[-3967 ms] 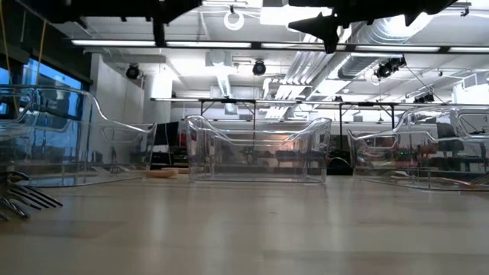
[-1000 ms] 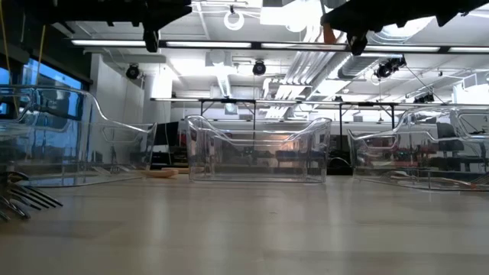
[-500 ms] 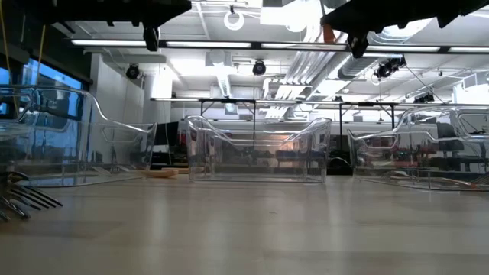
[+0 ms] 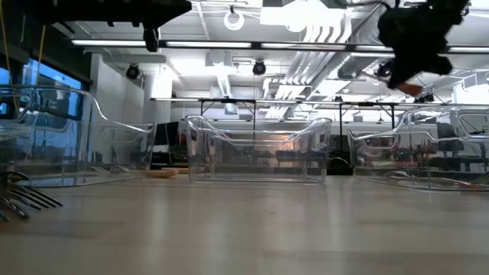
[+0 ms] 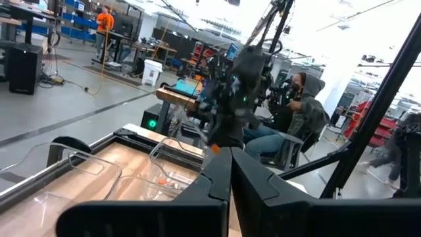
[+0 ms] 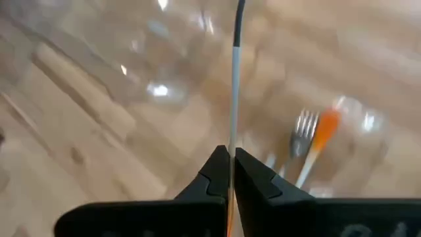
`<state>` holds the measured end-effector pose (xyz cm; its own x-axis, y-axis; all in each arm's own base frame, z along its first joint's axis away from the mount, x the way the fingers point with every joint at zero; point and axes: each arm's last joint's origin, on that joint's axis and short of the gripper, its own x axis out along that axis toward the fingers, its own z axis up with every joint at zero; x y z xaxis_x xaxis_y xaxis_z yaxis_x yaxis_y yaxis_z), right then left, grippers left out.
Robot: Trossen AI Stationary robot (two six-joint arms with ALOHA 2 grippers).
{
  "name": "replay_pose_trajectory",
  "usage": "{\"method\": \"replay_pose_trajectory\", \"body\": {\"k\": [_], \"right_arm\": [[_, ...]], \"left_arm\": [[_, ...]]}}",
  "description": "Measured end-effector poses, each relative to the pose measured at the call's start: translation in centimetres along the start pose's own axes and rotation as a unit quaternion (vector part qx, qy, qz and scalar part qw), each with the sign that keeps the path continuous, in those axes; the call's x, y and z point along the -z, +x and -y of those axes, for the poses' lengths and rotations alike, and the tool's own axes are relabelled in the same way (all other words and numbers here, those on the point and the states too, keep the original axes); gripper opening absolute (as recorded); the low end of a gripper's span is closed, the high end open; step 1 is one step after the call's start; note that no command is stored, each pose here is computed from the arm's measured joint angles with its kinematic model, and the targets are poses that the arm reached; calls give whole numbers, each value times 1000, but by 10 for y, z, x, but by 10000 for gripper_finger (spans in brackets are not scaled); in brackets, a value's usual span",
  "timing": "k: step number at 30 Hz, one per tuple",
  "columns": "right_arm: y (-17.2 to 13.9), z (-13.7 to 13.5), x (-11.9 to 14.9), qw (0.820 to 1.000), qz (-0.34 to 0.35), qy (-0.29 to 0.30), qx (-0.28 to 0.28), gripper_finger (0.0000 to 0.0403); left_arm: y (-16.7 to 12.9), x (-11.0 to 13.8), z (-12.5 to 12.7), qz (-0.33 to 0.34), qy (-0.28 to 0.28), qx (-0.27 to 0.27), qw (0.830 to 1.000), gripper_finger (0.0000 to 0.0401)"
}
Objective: Sort silverware by color (type)
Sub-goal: Put the orange fork into the bottom right transparent bin
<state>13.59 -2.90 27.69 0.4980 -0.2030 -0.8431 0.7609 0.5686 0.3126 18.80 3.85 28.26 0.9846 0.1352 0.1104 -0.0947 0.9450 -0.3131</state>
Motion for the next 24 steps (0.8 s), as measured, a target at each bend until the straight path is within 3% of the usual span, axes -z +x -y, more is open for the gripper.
{"method": "replay_pose_trajectory", "body": {"k": [7, 19, 24], "right_arm": [[37, 14, 32, 992, -95, 77, 15, 0], [68, 37, 51, 973, -146, 171, 49, 0], [73, 39, 53, 973, -143, 177, 47, 0]], "left_arm": [[0, 0, 0, 0, 0, 0, 1000, 0], [0, 0, -1, 3, -3, -7, 1000, 0], [0, 0, -1, 3, -3, -7, 1000, 0]]}}
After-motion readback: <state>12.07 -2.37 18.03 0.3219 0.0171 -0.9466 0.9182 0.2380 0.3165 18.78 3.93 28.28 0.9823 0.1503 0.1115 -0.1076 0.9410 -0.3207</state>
